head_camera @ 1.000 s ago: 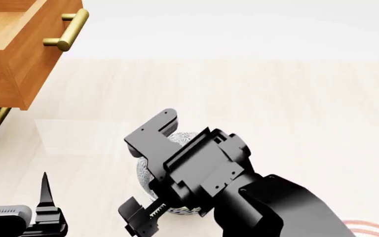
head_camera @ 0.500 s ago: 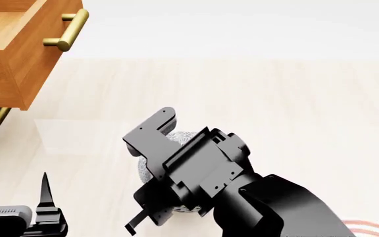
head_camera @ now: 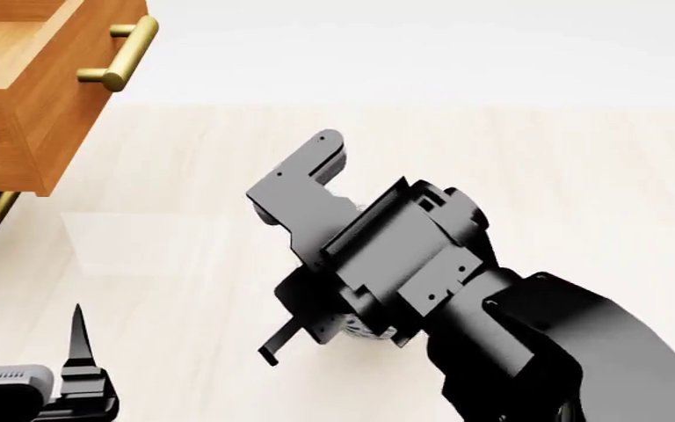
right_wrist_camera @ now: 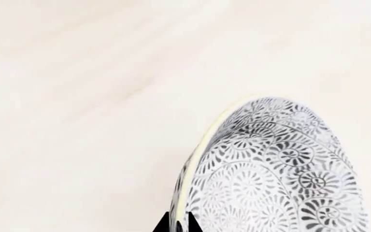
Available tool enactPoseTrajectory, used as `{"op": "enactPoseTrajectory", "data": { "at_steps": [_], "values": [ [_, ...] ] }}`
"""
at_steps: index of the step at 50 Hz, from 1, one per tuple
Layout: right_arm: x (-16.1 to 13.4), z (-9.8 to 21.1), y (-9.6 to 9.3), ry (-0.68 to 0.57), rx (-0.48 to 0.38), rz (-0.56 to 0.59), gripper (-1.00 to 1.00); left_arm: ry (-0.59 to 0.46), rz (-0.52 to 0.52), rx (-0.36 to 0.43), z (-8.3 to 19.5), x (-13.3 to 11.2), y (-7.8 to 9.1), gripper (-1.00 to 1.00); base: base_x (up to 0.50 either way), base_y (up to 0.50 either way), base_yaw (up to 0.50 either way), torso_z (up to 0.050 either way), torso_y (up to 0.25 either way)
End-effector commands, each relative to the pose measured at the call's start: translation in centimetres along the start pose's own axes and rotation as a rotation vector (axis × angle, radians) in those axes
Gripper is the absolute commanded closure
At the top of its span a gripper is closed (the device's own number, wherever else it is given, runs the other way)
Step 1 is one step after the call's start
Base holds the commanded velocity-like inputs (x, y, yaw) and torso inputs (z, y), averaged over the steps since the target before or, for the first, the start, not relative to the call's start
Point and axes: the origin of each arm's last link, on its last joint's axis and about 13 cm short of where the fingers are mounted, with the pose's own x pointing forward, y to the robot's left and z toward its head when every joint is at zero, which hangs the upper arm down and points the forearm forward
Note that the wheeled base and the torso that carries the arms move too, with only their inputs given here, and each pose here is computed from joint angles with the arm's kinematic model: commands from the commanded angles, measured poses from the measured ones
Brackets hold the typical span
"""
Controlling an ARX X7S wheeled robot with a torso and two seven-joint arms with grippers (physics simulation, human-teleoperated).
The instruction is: Put the bowl on the plate.
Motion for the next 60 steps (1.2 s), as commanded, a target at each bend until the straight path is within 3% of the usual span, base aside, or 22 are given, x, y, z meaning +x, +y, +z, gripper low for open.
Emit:
{"op": "enactPoseTrajectory", "data": {
  "at_steps": [1,12,16,30,48,55,60],
  "values": [
    [-4.0,0.5,-1.7,-0.047,-0.041,-0.159,1.0,-0.005,-0.002,-0.003,0.2,-0.1,0.0,-1.0,0.0,0.0,0.0,0.0,0.0],
    [-7.5,0.7,-2.6,-0.112,-0.038,-0.255,1.0,-0.007,0.001,-0.003,0.4,0.0,0.0,-1.0,0.0,0.0,0.0,0.0,0.0],
    [-9.0,0.7,-2.8,-0.093,-0.075,-0.327,1.0,-0.01,0.0,-0.004,0.5,0.0,0.0,-1.0,0.0,0.0,0.0,0.0,0.0],
    [-13.2,-1.0,-2.8,-0.019,-0.072,-0.456,1.0,-0.011,-0.007,-0.003,0.3,-0.2,-0.1,-1.0,0.0,0.0,0.0,0.0,0.0],
    [-16.6,-3.5,-2.0,0.102,-0.079,-0.538,1.0,-0.011,-0.008,-0.003,0.3,0.0,-0.1,-1.0,0.0,0.0,0.0,0.0,0.001],
    [-17.7,-5.4,-1.4,0.151,-0.063,-0.568,1.0,-0.01,-0.012,-0.005,1.9,0.3,0.0,-1.0,0.0,0.0,0.0,0.0,0.0],
    [-18.7,-6.5,-0.5,0.15,-0.059,-0.597,1.0,-0.01,-0.014,-0.006,0.5,0.1,-0.1,-1.0,0.0,0.0,0.0,0.0,0.0]
  ]
}}
